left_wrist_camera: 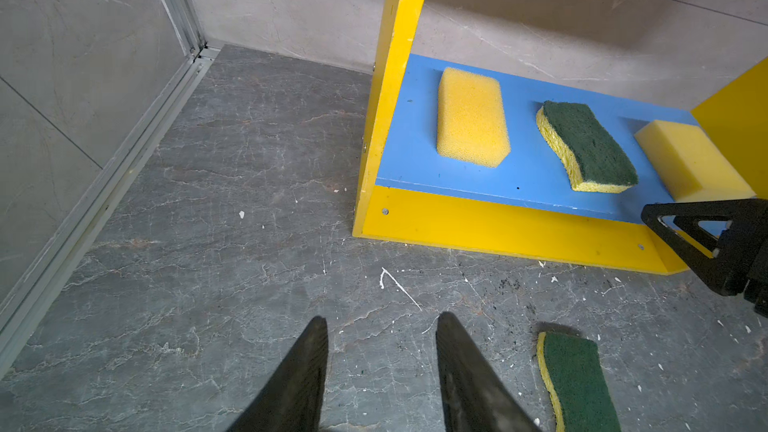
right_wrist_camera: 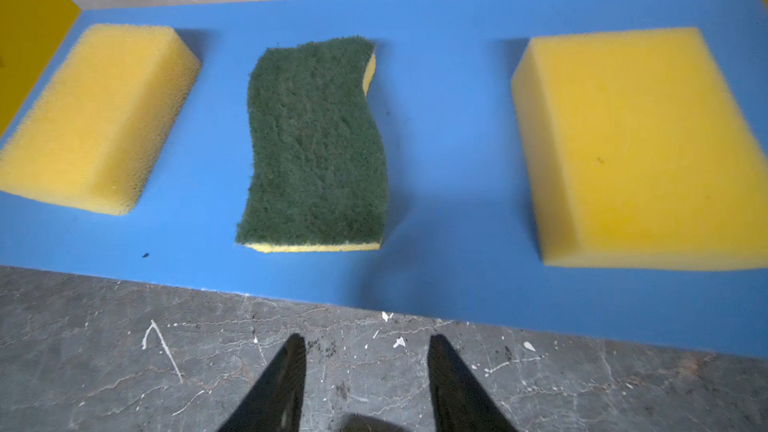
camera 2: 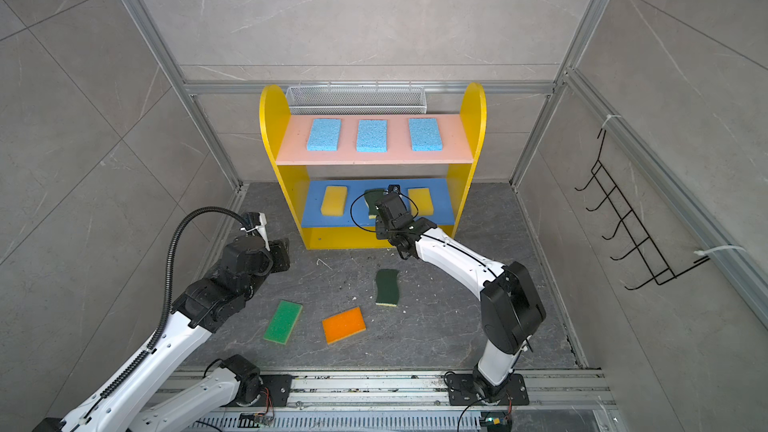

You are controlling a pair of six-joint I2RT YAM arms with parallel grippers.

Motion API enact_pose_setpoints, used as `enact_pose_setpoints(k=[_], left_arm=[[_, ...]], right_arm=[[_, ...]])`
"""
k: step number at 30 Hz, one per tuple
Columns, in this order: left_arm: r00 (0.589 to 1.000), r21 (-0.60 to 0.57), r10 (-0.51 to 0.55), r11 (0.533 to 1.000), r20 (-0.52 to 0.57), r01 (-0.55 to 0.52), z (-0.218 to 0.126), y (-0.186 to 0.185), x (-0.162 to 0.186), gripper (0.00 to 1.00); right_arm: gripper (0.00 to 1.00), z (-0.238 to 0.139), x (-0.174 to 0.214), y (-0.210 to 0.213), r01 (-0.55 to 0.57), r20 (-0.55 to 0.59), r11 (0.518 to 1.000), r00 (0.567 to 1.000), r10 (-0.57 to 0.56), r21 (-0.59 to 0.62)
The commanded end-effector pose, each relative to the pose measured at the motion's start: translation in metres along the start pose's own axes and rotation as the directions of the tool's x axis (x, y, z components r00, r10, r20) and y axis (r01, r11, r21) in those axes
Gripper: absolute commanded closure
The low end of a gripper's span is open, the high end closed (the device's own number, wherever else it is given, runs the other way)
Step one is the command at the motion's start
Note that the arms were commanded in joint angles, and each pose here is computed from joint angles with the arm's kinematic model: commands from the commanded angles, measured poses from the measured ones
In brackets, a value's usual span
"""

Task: Place and organize the cleaning sponges onto the shelf
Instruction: 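Reach the right gripper to the scouring pad on the shelf while the left gripper withdraws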

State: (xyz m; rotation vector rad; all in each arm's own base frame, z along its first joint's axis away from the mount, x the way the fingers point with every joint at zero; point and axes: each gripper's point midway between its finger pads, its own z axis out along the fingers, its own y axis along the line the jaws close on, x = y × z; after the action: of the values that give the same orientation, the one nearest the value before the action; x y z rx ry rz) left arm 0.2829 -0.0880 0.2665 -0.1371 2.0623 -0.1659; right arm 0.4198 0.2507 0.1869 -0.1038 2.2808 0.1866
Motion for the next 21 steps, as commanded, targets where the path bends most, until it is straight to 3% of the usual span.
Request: enact_pose_setpoints(k=[1,5,10,16,21], left_arm=[[0.999,-0.011,0.023,1.000,0.044,-0.022,-0.003,0.003,-0.011,0.54],[0.998,-0.012,0.027,1.000,0.049,-0.026,-0.002,0.004,-0.012,0.54],[0.998,-0.012,0.025,1.000,0.051,-0.025,-0.002,0.005,-0.011,0.54],[0.998,-0.010,0.021,1.000,0.053,-0.020,-0.002,0.005,-0.012,0.54],[0.998,-0.014,0.017,1.000,0.058,-0.017,-0.003,0.006,-0.014,0.54]], right_arm=[[0.50,0.004,-0.014,0.003,0.003,0.040,1.000,0.999,-0.004,0.026],[0.46,0.010,-0.018,0.008,0.017,0.037,1.000,0.999,-0.018,0.023],[0.23,0.012,-0.021,0.018,0.039,0.041,0.999,0.998,-0.038,-0.028],[0.14,0.018,-0.022,0.015,0.047,0.022,0.998,0.999,-0.047,-0.032],[0.14,0.024,-0.026,0.017,0.037,0.011,0.996,0.999,-0.036,-0.080]])
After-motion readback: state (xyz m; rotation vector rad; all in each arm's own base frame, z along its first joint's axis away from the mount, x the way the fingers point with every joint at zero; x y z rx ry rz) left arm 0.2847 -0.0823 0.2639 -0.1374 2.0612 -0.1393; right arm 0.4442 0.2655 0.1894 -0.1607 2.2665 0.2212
